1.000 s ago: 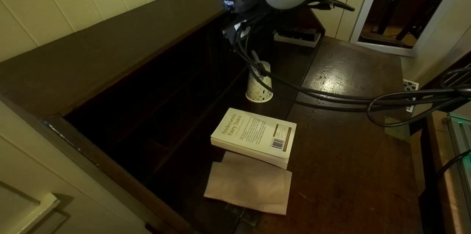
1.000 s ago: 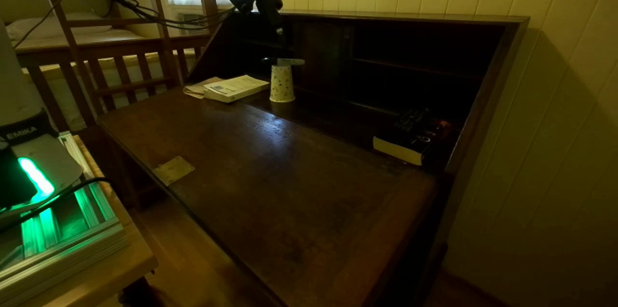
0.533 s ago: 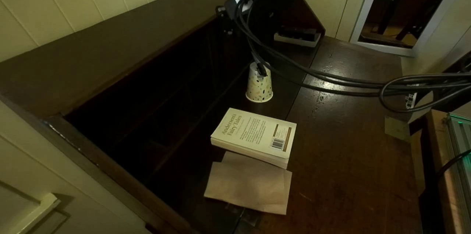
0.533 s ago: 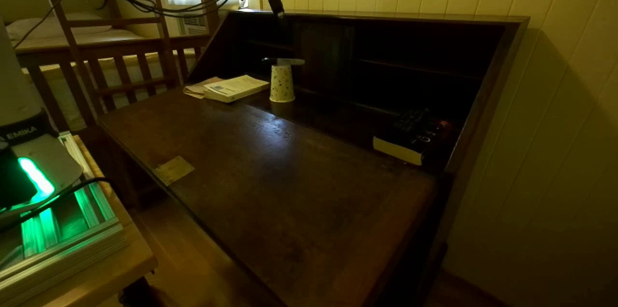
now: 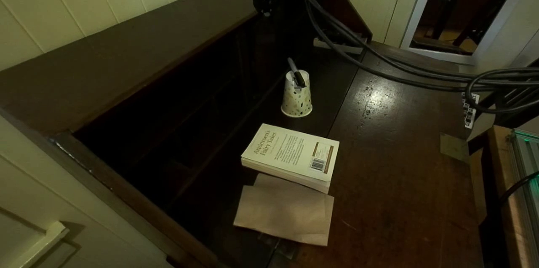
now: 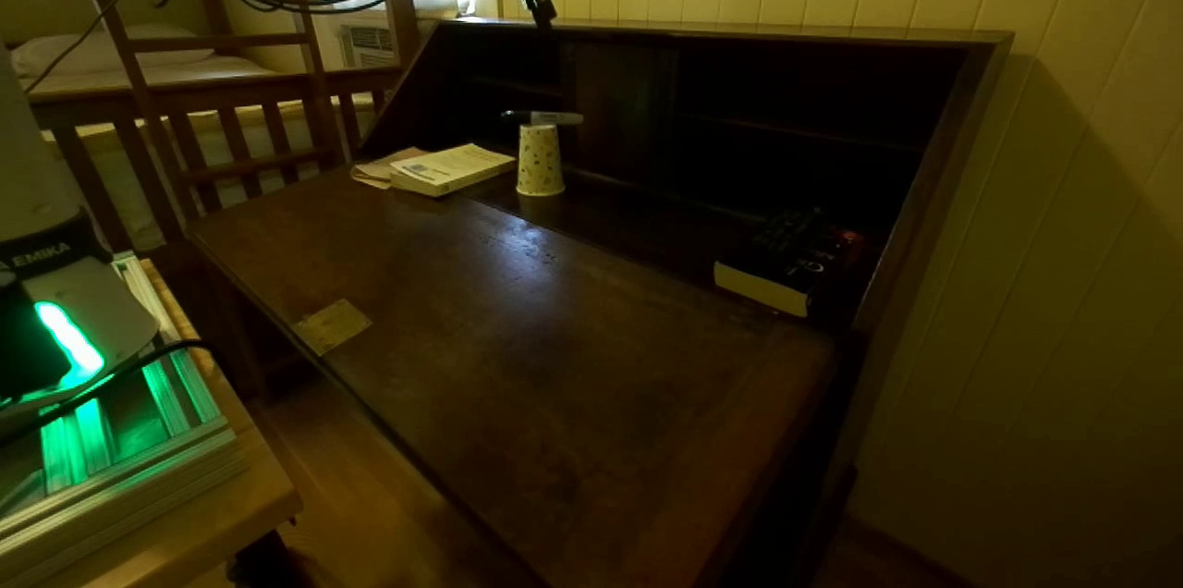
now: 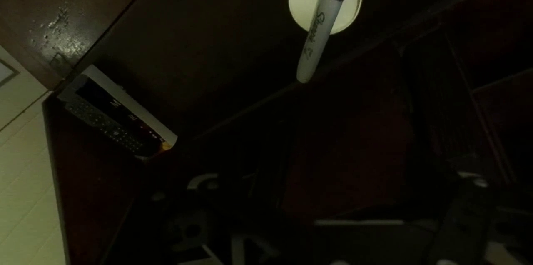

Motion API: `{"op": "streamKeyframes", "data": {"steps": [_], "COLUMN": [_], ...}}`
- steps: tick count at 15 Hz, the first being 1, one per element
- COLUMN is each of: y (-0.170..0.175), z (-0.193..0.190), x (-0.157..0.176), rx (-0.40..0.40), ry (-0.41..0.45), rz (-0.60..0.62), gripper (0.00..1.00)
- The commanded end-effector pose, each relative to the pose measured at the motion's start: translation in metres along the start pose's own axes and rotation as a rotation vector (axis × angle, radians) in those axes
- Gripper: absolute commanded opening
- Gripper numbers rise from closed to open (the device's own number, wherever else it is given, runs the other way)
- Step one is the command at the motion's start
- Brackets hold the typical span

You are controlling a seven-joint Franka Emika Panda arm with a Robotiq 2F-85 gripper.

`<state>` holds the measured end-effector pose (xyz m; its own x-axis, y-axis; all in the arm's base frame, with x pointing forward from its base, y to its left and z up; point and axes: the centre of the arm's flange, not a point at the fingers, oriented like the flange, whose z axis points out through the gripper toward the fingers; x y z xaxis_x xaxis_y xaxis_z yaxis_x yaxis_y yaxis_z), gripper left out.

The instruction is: Move the cup and pen to the bottom half of the desk, then place the pen on it

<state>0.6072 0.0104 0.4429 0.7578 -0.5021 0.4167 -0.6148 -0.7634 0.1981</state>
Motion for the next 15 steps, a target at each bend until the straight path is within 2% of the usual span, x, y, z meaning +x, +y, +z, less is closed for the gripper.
{"op": "streamKeyframes", "data": {"steps": [1, 9, 15], "y": [0.023, 0.05, 0.07], "z": [-0.014, -0.025, -0.027], "x": [-0.005, 0.0, 0.002], "rx": [0.079, 0.21, 0.248], "ry": [-0.041, -0.141, -0.16], "rz": [-0.069, -0.229, -0.333], "gripper": [1.0, 1.0, 1.0]}}
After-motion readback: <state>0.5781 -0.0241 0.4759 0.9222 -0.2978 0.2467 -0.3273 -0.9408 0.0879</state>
